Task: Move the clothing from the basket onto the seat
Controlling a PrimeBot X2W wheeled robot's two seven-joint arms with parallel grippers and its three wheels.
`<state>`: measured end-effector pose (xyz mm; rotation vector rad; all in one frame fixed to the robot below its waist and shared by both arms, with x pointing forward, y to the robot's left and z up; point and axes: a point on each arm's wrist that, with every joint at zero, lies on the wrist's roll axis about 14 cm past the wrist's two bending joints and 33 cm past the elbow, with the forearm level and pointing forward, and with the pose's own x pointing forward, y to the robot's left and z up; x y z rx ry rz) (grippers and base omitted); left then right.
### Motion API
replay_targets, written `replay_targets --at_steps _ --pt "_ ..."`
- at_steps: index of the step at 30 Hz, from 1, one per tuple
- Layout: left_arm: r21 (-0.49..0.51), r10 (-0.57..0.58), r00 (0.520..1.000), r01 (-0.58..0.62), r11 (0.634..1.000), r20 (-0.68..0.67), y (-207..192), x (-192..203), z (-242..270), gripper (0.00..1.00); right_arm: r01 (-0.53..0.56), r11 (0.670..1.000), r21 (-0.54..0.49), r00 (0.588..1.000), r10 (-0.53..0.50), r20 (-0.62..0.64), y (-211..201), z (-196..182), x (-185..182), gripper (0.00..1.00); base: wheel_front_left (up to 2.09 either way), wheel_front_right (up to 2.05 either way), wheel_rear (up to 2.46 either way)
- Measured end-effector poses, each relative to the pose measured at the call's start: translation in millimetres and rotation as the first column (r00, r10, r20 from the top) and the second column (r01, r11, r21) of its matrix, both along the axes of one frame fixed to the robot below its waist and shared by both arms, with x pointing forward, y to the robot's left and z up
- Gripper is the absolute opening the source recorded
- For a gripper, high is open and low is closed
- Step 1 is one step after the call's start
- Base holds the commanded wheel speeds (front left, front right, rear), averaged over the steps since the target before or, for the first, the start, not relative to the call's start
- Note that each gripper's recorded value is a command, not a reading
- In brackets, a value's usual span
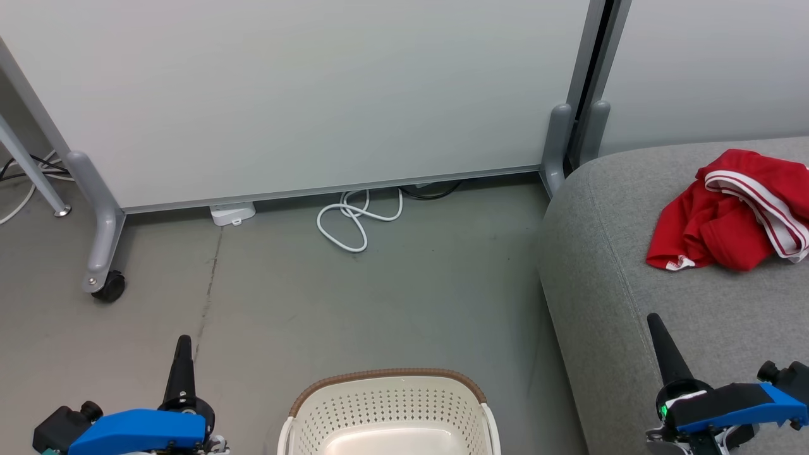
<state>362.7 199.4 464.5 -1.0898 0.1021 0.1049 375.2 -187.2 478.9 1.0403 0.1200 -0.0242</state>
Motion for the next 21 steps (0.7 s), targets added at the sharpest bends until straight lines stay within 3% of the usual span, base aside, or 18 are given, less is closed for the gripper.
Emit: replay_targets --at_steps 21 --pt "-0.187 0.016 0.999 -0.009 0.982 0.036 1 9 12 0.0 0.028 0.978 0.207 0.999 -0.035 0.029 -4 10 6 0.0 0.0 0.0 0.0"
